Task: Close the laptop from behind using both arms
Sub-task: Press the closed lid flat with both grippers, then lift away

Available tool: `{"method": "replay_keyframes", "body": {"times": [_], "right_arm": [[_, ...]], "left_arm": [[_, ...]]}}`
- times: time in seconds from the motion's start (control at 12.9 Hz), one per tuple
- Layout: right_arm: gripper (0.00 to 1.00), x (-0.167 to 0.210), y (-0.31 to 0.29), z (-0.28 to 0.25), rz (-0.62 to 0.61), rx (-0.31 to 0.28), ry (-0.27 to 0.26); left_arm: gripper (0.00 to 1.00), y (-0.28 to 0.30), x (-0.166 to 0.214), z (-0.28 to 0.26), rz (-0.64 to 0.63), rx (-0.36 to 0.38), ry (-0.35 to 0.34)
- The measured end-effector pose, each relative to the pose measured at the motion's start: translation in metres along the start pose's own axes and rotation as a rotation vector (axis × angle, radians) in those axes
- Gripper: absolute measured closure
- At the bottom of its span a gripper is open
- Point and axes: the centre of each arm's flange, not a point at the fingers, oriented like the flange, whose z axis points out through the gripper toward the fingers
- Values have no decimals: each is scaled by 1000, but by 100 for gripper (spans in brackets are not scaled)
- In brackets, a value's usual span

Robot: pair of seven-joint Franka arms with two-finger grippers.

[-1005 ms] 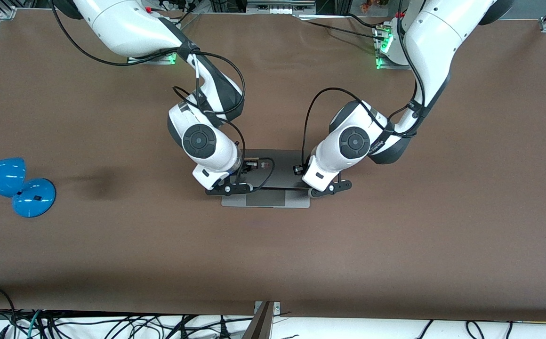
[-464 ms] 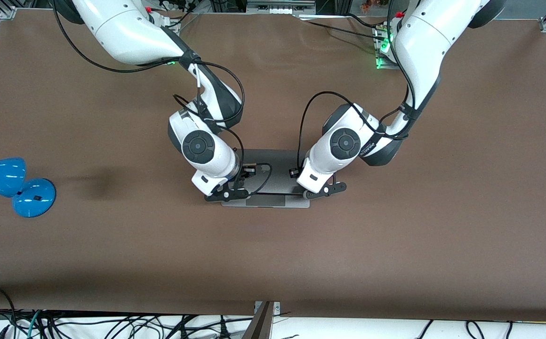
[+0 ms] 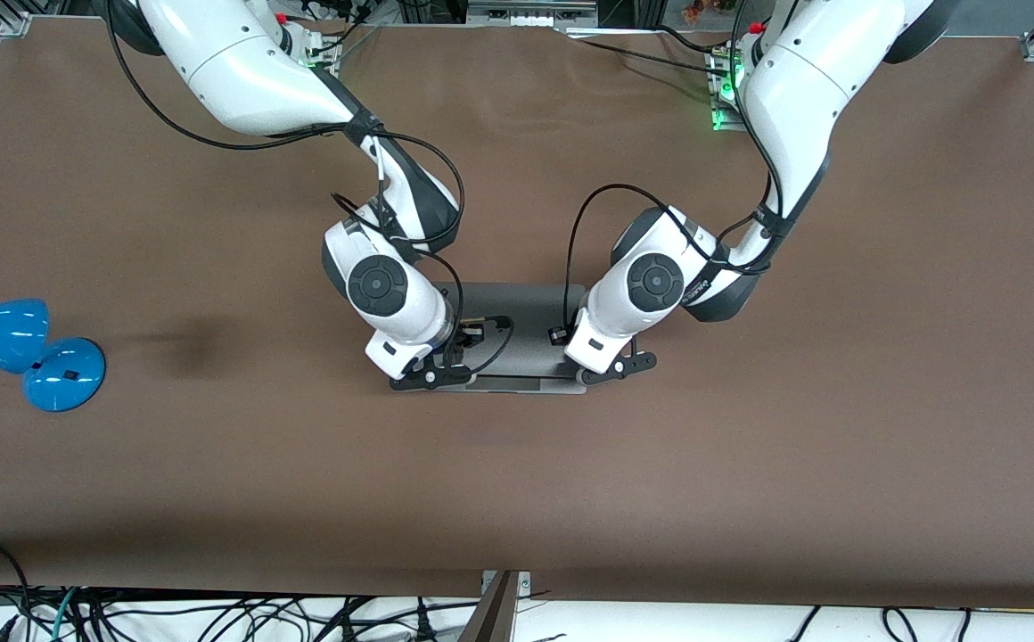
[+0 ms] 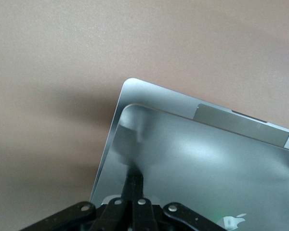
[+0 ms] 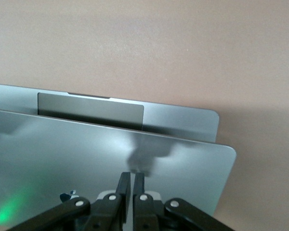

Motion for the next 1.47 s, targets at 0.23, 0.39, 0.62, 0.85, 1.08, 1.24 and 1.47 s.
{"method": "replay_keyframes", "body": {"times": [0.23,0.39,0.62,0.85,1.08,1.24,1.47], "right_arm": [[90,1,1,8,-1,4,5],[90,4,1,14,-30,12,26],[90,8,7,25,-72,11,44],[90,10,9,31,-96,1,59],[90,12,10,40,-108,11,77],[90,13,11,48,-117,20,92],[90,15,14,57,-127,22,100]], "left_arm": [[99,0,2,8,3,20,20],[99,1,2,9,4,22,23],[99,0,5,15,1,11,30],[99,-3,9,21,-5,10,35],[99,-5,12,27,-10,2,42],[99,-7,14,33,0,10,53],[99,-9,15,39,8,18,58]]}}
